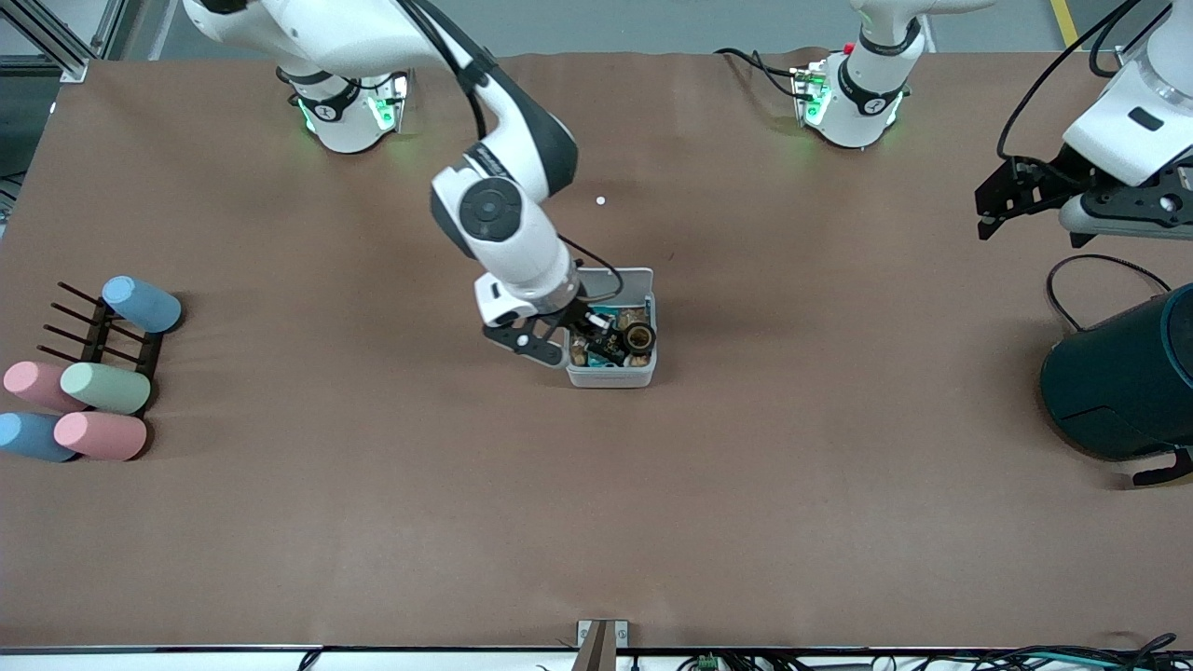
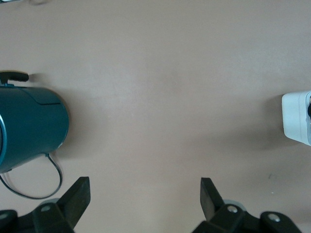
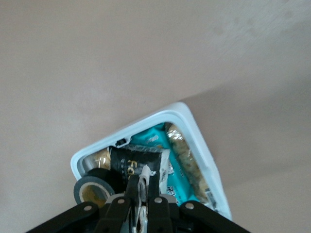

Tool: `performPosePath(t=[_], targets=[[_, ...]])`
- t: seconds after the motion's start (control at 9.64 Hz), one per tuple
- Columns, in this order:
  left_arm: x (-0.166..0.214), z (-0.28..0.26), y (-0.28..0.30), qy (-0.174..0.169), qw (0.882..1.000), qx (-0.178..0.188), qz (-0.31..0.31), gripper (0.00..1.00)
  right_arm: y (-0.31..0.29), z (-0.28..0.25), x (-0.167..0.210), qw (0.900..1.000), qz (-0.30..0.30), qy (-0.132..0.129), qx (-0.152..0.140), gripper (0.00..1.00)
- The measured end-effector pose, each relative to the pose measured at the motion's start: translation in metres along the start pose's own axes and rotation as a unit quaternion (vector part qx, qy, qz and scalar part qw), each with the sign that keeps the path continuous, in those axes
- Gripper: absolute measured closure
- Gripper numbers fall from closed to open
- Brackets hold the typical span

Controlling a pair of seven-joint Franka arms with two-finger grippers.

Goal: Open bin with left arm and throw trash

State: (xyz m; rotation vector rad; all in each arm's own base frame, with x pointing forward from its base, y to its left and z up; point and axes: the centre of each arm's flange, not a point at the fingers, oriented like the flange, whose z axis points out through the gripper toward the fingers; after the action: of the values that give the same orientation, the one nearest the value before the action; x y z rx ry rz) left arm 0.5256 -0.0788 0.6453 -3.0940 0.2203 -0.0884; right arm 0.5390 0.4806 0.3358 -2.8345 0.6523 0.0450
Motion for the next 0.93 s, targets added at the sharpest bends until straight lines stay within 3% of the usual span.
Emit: performPosePath(t=[0.31,0.73,0.83,0.93], targets=[[-0.003,0.010,-0.025,-0.023,0.998,-0.034,-0.039,0.00,-0.001,0.008,0.001,1.000,0.000,-0.001,-0.005,0.78],[0.003,0.024,-0.029,-0.036,0.997,-0.036,-0.052,0.00,0.004,0.006,0.013,1.000,0.008,0.002,-0.009,0.19],[0.004,0.025,-0.031,-0.036,0.997,-0.036,-0.054,0.00,0.006,0.007,0.015,1.000,0.009,0.001,-0.014,0.12],[0.004,0.026,-0.038,-0.037,0.997,-0.036,-0.059,0.00,0.010,0.006,0.017,1.000,0.011,-0.005,-0.028,0.12]])
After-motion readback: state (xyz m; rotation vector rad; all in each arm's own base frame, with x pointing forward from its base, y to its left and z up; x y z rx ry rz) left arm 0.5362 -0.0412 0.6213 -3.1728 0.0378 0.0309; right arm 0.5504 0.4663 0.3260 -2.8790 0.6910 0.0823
